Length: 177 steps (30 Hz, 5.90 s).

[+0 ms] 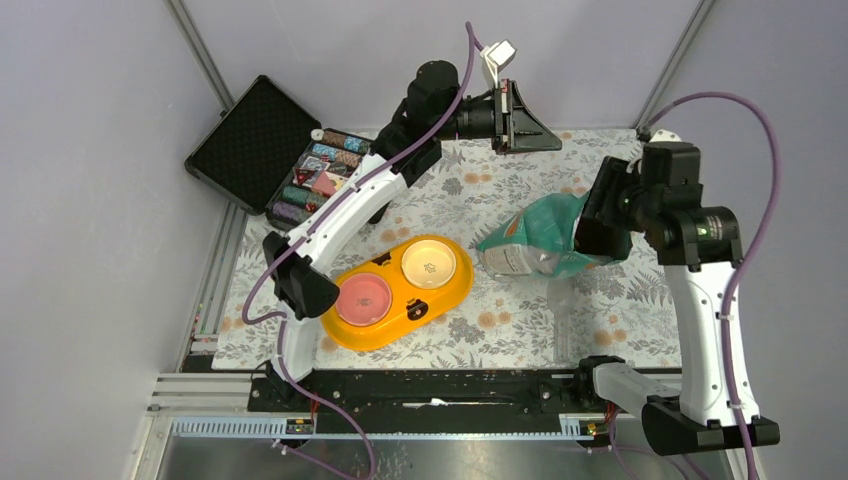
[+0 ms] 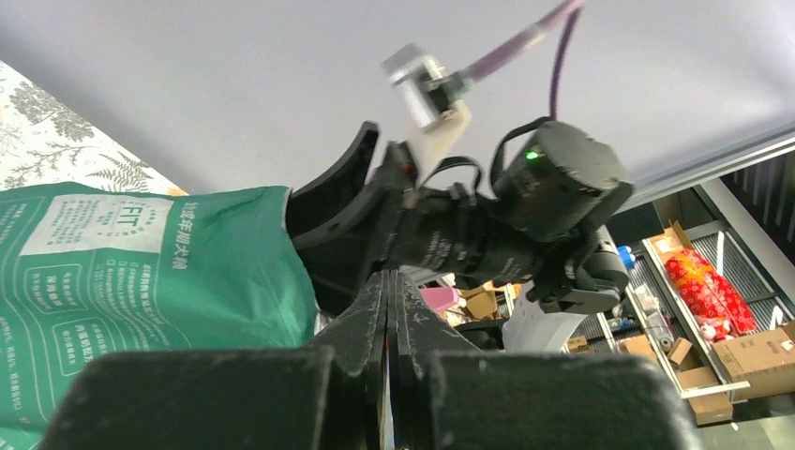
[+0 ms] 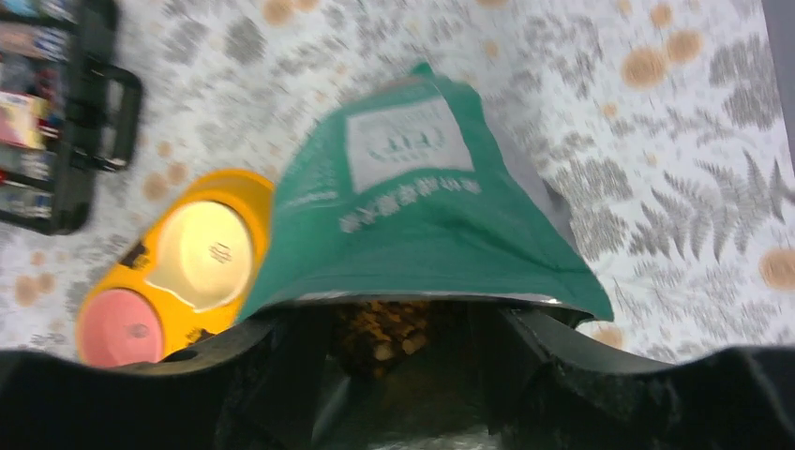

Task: Serve the pet food
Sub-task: Adjust the pet food bag at the center of the board.

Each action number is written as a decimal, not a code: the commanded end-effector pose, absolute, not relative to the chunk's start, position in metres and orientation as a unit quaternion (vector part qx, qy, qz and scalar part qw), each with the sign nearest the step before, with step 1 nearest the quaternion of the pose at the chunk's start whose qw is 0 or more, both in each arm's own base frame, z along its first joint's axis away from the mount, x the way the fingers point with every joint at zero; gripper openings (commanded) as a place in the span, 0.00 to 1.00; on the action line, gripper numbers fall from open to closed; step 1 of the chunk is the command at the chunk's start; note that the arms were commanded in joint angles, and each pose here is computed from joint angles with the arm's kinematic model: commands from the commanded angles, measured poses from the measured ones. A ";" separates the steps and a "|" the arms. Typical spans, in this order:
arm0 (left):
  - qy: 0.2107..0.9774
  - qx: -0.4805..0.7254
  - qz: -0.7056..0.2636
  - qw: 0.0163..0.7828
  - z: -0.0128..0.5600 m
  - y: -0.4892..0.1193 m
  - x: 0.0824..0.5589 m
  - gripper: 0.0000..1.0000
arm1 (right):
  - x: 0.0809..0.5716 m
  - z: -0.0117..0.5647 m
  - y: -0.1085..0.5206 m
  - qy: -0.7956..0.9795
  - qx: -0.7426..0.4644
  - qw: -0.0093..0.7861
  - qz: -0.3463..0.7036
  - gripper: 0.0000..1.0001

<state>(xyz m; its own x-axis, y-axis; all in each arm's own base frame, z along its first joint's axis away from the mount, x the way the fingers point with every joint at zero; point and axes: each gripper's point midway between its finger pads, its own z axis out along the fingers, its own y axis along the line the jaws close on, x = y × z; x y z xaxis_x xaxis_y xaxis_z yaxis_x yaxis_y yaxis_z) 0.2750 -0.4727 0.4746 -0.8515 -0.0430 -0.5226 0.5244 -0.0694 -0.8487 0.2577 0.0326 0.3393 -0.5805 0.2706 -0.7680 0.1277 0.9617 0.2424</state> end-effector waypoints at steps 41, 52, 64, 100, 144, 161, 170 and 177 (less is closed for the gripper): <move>0.756 0.265 -0.483 0.353 0.403 -0.466 0.274 0.76 | 0.303 0.364 0.123 0.841 0.046 0.432 0.324 0.21; 0.773 0.250 -0.462 0.356 0.380 -0.483 0.292 0.66 | 0.297 0.363 0.123 0.845 0.047 0.423 0.325 0.22; 0.778 0.238 -0.456 0.361 0.372 -0.487 0.302 0.00 | 0.269 0.372 0.090 0.865 0.045 0.443 0.230 0.46; 0.755 0.244 -0.477 0.377 0.401 -0.482 0.288 0.66 | 0.264 0.321 0.045 0.867 0.169 0.439 0.162 0.00; 0.570 0.140 -0.385 0.712 0.537 -0.438 0.418 0.00 | 0.378 0.383 0.100 0.767 0.165 0.505 0.361 0.00; 0.562 0.129 -0.426 0.698 0.560 -0.403 0.412 0.00 | 0.369 0.381 0.113 0.771 0.151 0.483 0.387 0.00; 0.636 0.216 -0.499 0.548 0.485 -0.454 0.327 0.00 | 0.316 0.311 0.083 0.855 0.148 0.424 0.259 0.04; 0.659 0.247 -0.483 0.521 0.474 -0.462 0.303 0.00 | 0.258 0.304 0.067 0.875 0.131 0.417 0.210 0.56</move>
<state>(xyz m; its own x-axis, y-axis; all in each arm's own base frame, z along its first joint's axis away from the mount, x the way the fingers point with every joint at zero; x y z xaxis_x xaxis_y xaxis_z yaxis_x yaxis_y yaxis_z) 0.3394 -0.4816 0.3549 -0.4750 -0.0127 -0.8799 0.7300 0.5526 -0.4021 0.2939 0.0819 0.3092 -0.6035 0.4745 -0.6409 0.0432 0.8220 0.5679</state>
